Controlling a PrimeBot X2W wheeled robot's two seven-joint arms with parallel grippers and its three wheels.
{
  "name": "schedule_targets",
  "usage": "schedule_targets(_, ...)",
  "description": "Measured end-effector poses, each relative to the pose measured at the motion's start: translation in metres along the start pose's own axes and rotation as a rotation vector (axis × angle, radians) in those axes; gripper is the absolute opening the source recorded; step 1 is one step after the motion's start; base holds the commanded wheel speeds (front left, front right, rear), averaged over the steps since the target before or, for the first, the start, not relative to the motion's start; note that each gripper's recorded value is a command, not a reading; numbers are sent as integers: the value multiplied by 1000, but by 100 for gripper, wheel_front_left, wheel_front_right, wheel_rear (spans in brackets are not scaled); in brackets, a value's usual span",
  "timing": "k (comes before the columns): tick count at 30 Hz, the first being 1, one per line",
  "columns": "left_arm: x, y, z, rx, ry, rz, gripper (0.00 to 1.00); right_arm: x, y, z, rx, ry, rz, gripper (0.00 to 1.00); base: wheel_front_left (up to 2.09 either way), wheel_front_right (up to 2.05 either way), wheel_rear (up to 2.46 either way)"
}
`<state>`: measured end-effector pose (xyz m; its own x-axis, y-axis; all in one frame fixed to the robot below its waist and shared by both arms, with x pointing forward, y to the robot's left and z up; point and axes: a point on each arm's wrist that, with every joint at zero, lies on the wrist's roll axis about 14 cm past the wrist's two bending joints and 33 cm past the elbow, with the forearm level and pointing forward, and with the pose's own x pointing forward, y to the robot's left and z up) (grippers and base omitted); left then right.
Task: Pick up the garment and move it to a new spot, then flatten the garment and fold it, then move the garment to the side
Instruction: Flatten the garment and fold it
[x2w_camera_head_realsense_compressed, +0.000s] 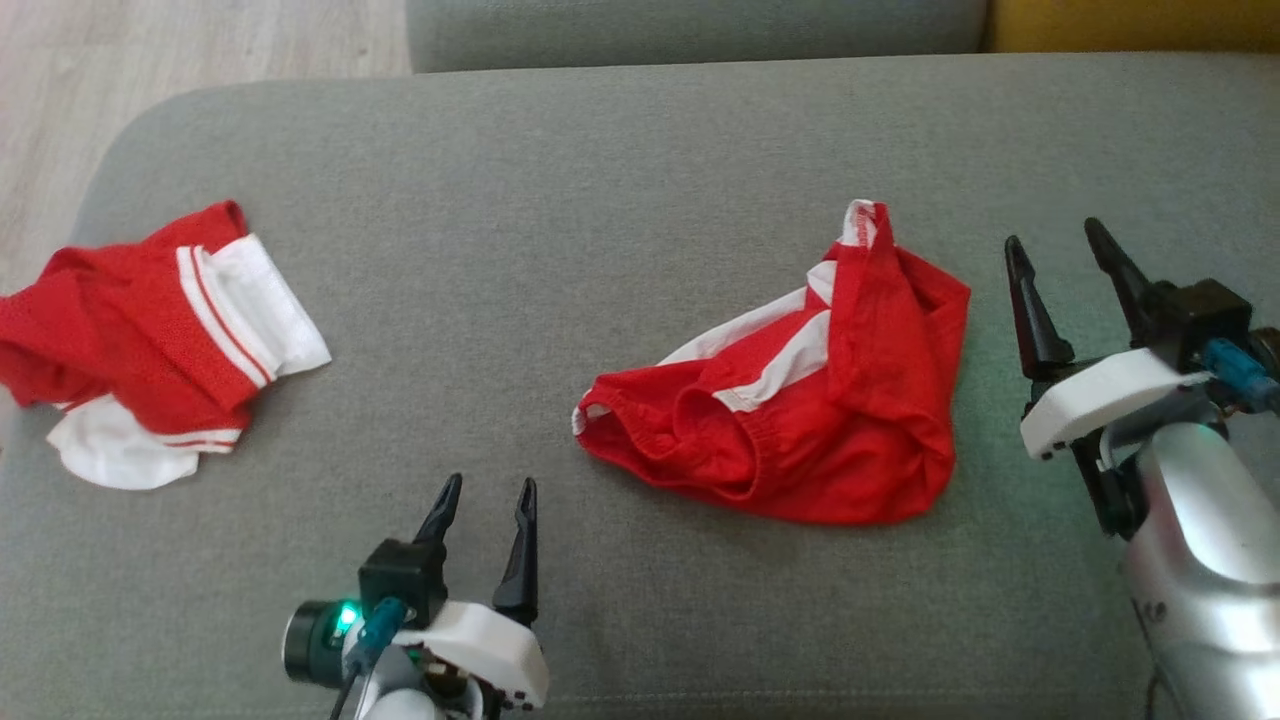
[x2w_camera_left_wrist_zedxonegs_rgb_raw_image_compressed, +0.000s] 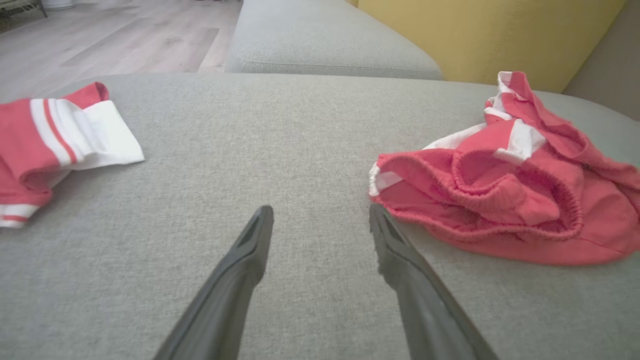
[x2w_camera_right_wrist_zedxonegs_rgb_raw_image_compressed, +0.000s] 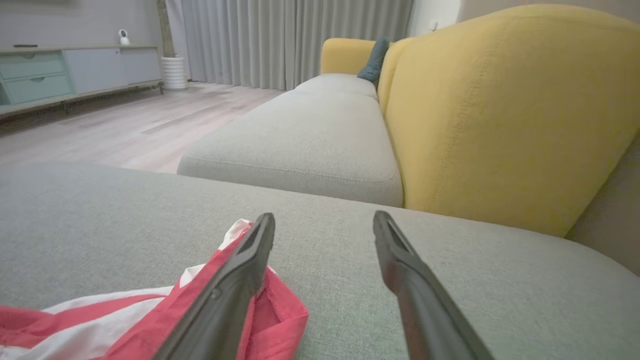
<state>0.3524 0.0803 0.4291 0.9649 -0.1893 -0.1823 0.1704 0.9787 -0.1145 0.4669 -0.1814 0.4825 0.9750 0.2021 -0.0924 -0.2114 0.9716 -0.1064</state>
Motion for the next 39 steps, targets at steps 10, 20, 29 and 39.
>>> schedule_targets(10, 30, -46, 36, -42, -95, -158, 100, -20, -1, -13, 79, -8, -83, 100, 0, 0, 0)
schedule_targets(20, 48, -139, 35, -127, -40, -481, 100, -38, -26, -23, 90, 10, -168, 100, 0, 0, 0)
schedule_targets(29, 55, -151, -16, -147, 140, -497, 100, -52, -46, -35, 90, 41, -231, 100, 0, 0, 0)
schedule_targets(39, 72, -139, -22, -135, 158, -419, 100, -49, -49, -34, 115, 30, -253, 100, 0, 0, 0)
